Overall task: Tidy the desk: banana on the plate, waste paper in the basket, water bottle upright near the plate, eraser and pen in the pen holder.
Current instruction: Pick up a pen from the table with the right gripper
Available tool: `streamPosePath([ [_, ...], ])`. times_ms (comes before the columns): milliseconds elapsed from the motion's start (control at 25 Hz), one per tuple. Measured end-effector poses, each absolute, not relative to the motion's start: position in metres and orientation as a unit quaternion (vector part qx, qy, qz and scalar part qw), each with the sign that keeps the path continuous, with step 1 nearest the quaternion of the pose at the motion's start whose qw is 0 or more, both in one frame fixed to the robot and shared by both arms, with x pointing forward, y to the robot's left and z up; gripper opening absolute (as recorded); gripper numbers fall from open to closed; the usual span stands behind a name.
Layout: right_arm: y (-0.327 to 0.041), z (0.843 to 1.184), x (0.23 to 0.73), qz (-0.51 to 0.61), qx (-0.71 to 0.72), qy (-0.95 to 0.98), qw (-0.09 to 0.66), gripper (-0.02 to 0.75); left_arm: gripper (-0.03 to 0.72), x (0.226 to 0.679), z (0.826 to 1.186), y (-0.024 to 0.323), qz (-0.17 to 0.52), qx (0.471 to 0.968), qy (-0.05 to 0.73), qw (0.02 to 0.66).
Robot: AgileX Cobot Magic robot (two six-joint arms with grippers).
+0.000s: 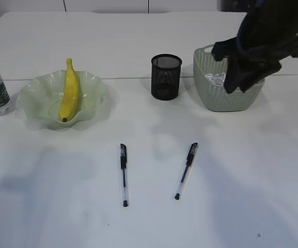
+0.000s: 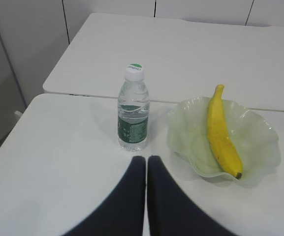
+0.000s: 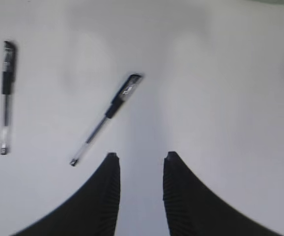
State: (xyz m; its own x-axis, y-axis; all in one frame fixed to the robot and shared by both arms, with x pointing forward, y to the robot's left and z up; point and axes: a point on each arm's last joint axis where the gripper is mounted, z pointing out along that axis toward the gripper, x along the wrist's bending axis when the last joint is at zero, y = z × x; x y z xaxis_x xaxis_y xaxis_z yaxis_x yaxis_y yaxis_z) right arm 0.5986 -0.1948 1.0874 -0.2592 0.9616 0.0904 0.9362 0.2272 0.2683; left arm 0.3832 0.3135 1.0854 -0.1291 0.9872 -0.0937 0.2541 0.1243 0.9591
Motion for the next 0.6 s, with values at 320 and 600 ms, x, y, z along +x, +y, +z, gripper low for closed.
streamPosePath([
  [320,-0.176,1.046,0.614,0.140,0.668,0.729,-0.060,0.278,-0.024,0.383,1.085,0.313,0.430,0.503,0.617,0.427],
  [600,-0.172,1.003,0.628,0.096,0.707,0.694,-0.092,0.405,-0.024,0.383,1.085,0.313,0.429,0.503,0.617,0.427],
])
